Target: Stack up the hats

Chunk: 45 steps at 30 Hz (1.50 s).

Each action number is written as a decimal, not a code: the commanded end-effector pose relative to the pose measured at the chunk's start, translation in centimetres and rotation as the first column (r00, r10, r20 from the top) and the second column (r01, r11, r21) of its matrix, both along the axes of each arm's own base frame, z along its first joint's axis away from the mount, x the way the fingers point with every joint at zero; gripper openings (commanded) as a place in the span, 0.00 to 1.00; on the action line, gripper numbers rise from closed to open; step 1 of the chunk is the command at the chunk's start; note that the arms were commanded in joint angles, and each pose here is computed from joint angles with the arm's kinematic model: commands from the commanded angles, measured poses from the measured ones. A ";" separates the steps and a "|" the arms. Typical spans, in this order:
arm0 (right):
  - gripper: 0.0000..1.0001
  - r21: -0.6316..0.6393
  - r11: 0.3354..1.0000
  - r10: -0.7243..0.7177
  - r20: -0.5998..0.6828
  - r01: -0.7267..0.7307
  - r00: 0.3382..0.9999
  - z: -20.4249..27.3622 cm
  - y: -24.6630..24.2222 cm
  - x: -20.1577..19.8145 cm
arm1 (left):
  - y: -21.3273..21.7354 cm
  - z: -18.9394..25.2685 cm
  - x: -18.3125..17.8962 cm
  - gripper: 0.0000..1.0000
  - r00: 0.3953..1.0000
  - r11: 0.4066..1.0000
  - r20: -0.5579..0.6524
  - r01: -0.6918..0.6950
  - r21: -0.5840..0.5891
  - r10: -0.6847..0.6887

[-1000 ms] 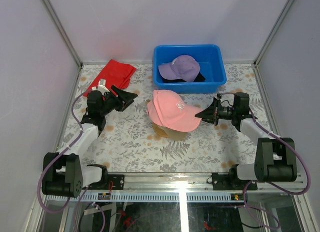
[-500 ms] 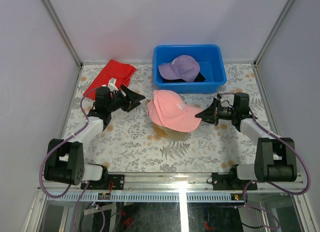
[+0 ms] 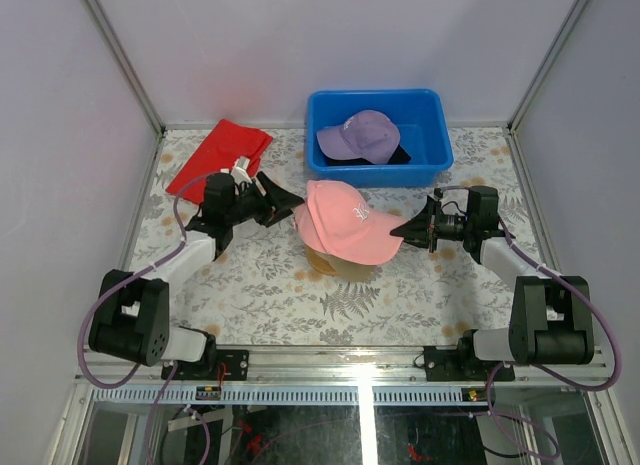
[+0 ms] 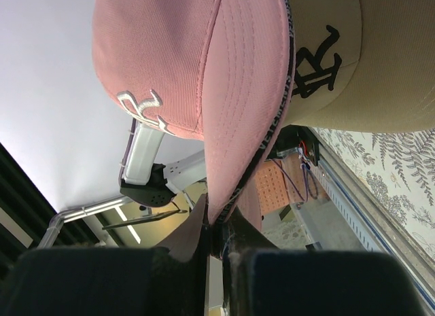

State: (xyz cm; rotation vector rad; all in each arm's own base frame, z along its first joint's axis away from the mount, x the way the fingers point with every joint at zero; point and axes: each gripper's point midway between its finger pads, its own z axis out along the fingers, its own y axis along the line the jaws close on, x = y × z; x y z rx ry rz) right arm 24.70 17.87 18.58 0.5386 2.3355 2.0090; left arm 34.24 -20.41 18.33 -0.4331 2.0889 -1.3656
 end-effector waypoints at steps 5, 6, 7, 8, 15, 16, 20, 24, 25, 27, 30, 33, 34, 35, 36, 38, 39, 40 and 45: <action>0.00 -0.021 0.999 -0.029 -0.024 0.029 0.999 -0.2 -0.3 0.0 | -0.3 -0.2 0.8 0.50 1.000 0.999 0.018 0.001 0.035 -0.002; 0.00 -0.021 0.999 -0.030 -0.022 0.029 0.999 -0.2 -0.3 0.0 | -0.3 -0.4 0.8 0.50 1.000 0.999 0.015 -0.003 0.037 0.002; 0.00 -0.021 0.999 -0.030 -0.022 0.029 0.999 -0.2 -0.3 0.0 | -0.3 -0.4 0.9 0.49 1.000 0.999 0.013 -0.004 0.039 0.003; 0.00 -0.020 0.999 -0.029 -0.021 0.028 0.999 -0.2 -0.3 0.0 | -0.2 -0.5 0.9 0.49 1.000 0.999 0.012 -0.007 0.041 0.007; 0.00 -0.020 0.999 -0.030 -0.024 0.030 0.999 -0.3 -0.3 -0.2 | -0.3 -1.3 1.3 0.31 1.000 0.999 -0.008 -0.007 0.050 0.007; 0.00 -0.020 0.999 -0.030 -0.024 0.030 0.999 -0.3 -0.3 -0.2 | -0.3 -1.4 1.3 0.29 1.000 0.999 -0.010 -0.006 0.049 0.006; 0.00 -0.021 0.999 -0.032 -0.030 0.031 0.999 -0.5 -0.4 -0.4 | -0.4 -2.2 1.3 0.12 1.000 0.998 -0.023 0.000 0.057 0.001; 0.00 -0.028 0.999 -0.037 -0.043 0.036 0.998 -1.0 -0.5 -0.5 | -0.2 -3.7 0.8 0.03 0.999 0.997 -0.045 0.008 0.080 -0.005; 0.00 -0.032 0.999 -0.039 -0.042 0.038 0.998 -1.1 -0.6 -0.4 | -0.1 -4.1 0.7 0.02 0.999 0.996 -0.051 0.010 0.085 -0.005; 0.00 -0.033 0.999 -0.040 -0.045 0.038 0.998 -1.3 -0.6 -0.4 | 0.1 -5.1 0.1 0.01 0.998 0.996 -0.068 0.010 0.092 -0.004; 0.00 -0.043 0.998 -0.043 -0.046 0.041 0.998 -1.4 -0.7 -0.3 | 0.2 -6.2 -0.4 0.00 0.996 0.995 -0.084 0.011 0.101 -0.003; 0.00 -0.052 0.998 -0.037 -0.052 0.034 0.998 -1.8 -0.8 -0.4 | 0.4 -6.7 -0.8 0.00 0.996 0.995 -0.094 0.009 0.104 0.001; 0.00 -0.052 0.998 -0.037 -0.051 0.035 0.998 -1.8 -0.7 -0.4 | 0.5 -6.7 -0.8 0.00 0.996 0.995 -0.093 0.007 0.101 0.003; 0.00 -0.052 0.998 -0.037 -0.049 0.034 0.998 -1.7 -0.7 -0.4 | 0.7 -6.3 -0.8 0.02 0.996 0.996 -0.084 -0.002 0.089 0.009; 0.00 -0.053 0.998 -0.037 -0.048 0.035 0.998 -1.7 -0.8 -0.4 | 0.9 -5.7 -0.8 0.10 0.998 0.998 -0.067 -0.008 0.068 0.012; 0.00 -0.053 0.998 -0.036 -0.051 0.033 0.998 -1.8 -0.7 -0.4 | 1.8 -4.0 -0.7 0.27 0.999 0.999 -0.022 -0.031 0.010 0.031; 0.00 -0.053 0.998 -0.035 -0.051 0.033 0.998 -1.8 -0.7 -0.4 | 2.3 -3.0 -0.8 0.31 0.999 0.999 0.003 -0.037 -0.013 0.037; 0.00 -0.054 0.998 -0.035 -0.053 0.032 0.998 -1.8 -0.7 -0.4 | 2.9 -2.2 -0.7 0.34 0.998 0.998 0.022 -0.052 -0.025 0.053; 0.00 -0.059 0.998 -0.033 -0.052 0.030 0.998 -1.8 -0.8 -0.2 | 5.0 2.0 -0.2 0.45 0.991 0.996 0.102 -0.081 -0.042 0.085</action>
